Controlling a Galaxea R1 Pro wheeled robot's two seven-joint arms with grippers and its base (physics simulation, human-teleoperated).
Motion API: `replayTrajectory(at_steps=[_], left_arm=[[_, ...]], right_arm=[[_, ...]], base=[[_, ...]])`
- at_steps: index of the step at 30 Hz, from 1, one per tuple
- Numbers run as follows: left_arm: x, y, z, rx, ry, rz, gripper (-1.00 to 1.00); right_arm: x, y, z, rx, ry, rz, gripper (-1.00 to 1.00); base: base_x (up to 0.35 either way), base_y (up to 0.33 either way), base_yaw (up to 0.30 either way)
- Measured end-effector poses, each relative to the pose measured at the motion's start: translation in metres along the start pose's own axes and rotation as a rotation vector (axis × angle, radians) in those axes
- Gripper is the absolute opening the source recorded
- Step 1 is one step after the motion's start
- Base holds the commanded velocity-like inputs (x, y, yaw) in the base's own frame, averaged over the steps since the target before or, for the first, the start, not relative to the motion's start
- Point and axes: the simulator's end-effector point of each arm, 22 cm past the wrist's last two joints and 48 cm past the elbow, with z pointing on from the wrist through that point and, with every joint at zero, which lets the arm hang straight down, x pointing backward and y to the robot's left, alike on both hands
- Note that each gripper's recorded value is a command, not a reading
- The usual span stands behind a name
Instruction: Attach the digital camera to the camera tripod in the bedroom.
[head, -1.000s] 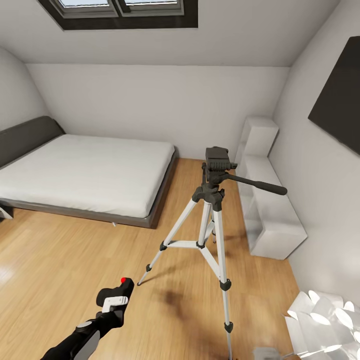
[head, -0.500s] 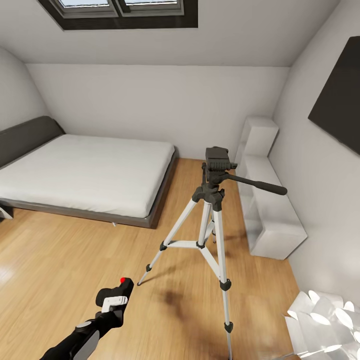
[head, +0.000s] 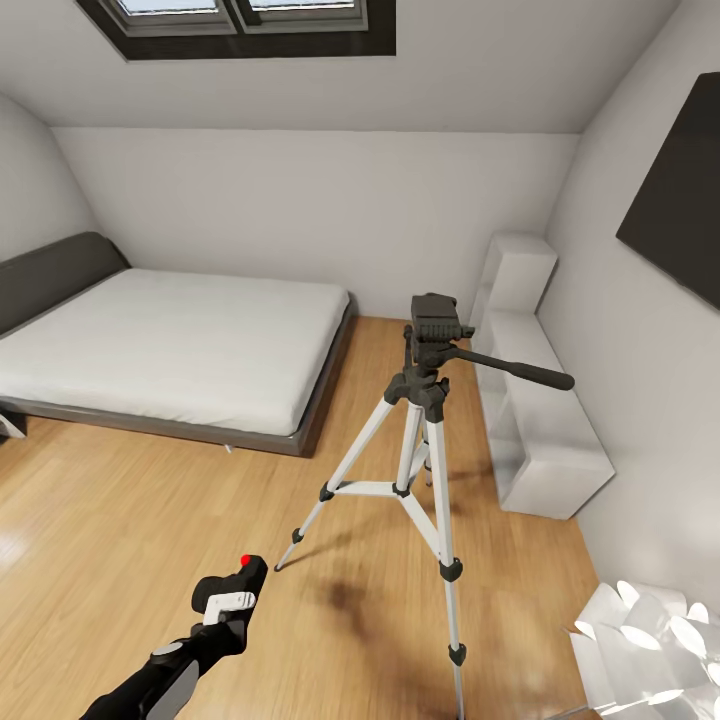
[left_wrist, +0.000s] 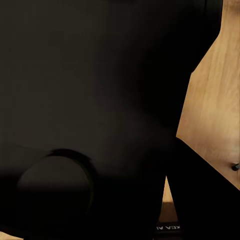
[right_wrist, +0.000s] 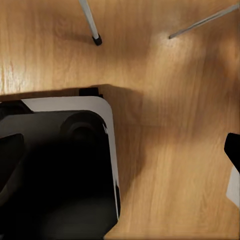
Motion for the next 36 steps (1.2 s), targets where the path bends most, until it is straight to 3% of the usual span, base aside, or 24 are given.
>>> replayTrajectory(at_steps=[13,19,20,21,22,23,26,31,36], left_arm=[[0.0,0.0,0.0,0.0,-0.001,0.001,-1.0],[0.0,0.0,0.0,0.0,-0.002,0.001,-1.0],[0.0,0.0,0.0,0.0,-0.002,0.001,-1.0],[0.0,0.0,0.0,0.0,-0.002,0.001,-1.0],[-0.001,0.0,0.0,0.0,-0.002,0.001,-1.0],[-0.001,0.0,0.0,0.0,-0.002,0.001,-1.0],[-0.001,0.0,0.0,0.0,-0.002,0.001,-1.0],[-0.001,0.0,0.0,0.0,-0.002,0.001,-1.0],[-0.001,0.0,0.0,-0.001,-0.002,0.001,-1.0]], right_arm=[[0.041,-0.004,-0.005,0.003,0.105,-0.035,1.0],[0.032,0.003,-0.003,-0.015,0.101,-0.074,1.0],[0.042,-0.001,-0.006,-0.002,0.277,-0.094,1.0],[-0.014,-0.001,-0.001,0.005,0.194,-0.085,1.0],[-0.105,-0.002,-0.006,0.012,0.022,-0.067,1.0],[-0.166,-0.004,-0.021,0.018,-0.076,-0.059,1.0],[-0.197,-0.005,-0.036,0.024,-0.089,-0.055,1.0],[-0.268,-0.009,-0.075,0.03,-0.211,-0.037,1.0],[-0.304,-0.009,-0.102,0.029,-0.286,-0.03,1.0]], base=[[0.0,0.0,0.0],[0.0,0.0,0.0],[0.0,0.0,0.0],[0.0,0.0,0.0],[0.0,0.0,0.0],[0.0,0.0,0.0],[0.0,0.0,0.0],[0.0,0.0,0.0],[0.0,0.0,0.0]])
